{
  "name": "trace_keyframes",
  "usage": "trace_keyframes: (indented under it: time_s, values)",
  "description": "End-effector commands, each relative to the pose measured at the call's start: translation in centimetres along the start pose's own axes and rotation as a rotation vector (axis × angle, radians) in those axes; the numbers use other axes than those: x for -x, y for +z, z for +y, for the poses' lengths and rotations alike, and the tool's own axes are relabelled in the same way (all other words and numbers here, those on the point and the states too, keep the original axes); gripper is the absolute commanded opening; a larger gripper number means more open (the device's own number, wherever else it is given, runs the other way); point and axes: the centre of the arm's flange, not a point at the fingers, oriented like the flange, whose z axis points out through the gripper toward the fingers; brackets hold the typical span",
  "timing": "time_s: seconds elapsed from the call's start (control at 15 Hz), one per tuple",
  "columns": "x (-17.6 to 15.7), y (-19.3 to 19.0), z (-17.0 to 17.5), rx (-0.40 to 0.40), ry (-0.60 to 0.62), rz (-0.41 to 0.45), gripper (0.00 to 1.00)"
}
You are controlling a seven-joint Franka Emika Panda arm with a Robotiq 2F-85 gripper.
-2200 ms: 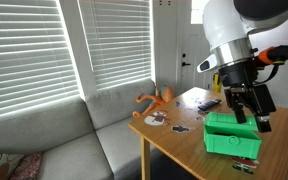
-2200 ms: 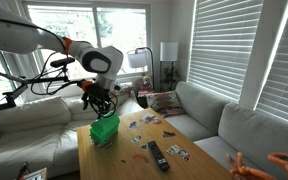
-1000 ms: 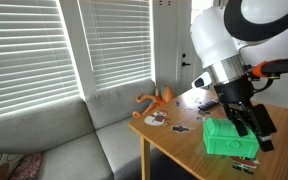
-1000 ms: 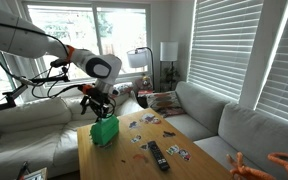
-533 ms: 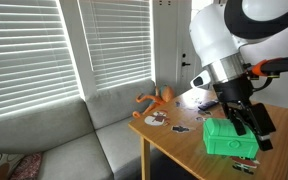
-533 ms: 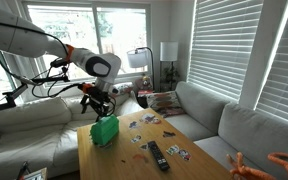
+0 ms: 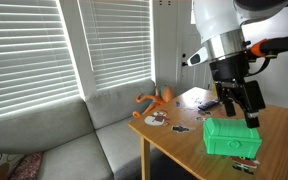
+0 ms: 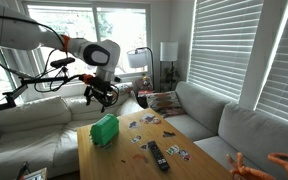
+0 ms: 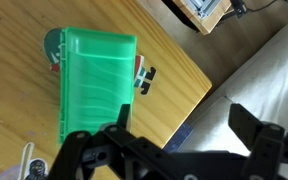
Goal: Put the blue toy car in the green lunchbox and then close the lid of the lunchbox
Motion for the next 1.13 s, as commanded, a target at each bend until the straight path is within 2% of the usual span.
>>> trace_keyframes:
  time_s: [0.0, 0.33, 0.67, 0.73, 1.07]
  values:
    - [2.7, -4.9, 0.8, 0.124, 0.012, 0.045, 1.0]
    - [6.3, -9.4, 2.4, 0.233, 0.078, 0.107, 1.0]
    - [8.8, -12.0, 3.3, 0.249, 0.111, 0.189, 1.0]
    - [7.6, -10.9, 3.2, 0.226, 0.105, 0.165, 1.0]
    - [7.6, -10.8, 3.3, 0.223, 0.106, 0.163, 1.0]
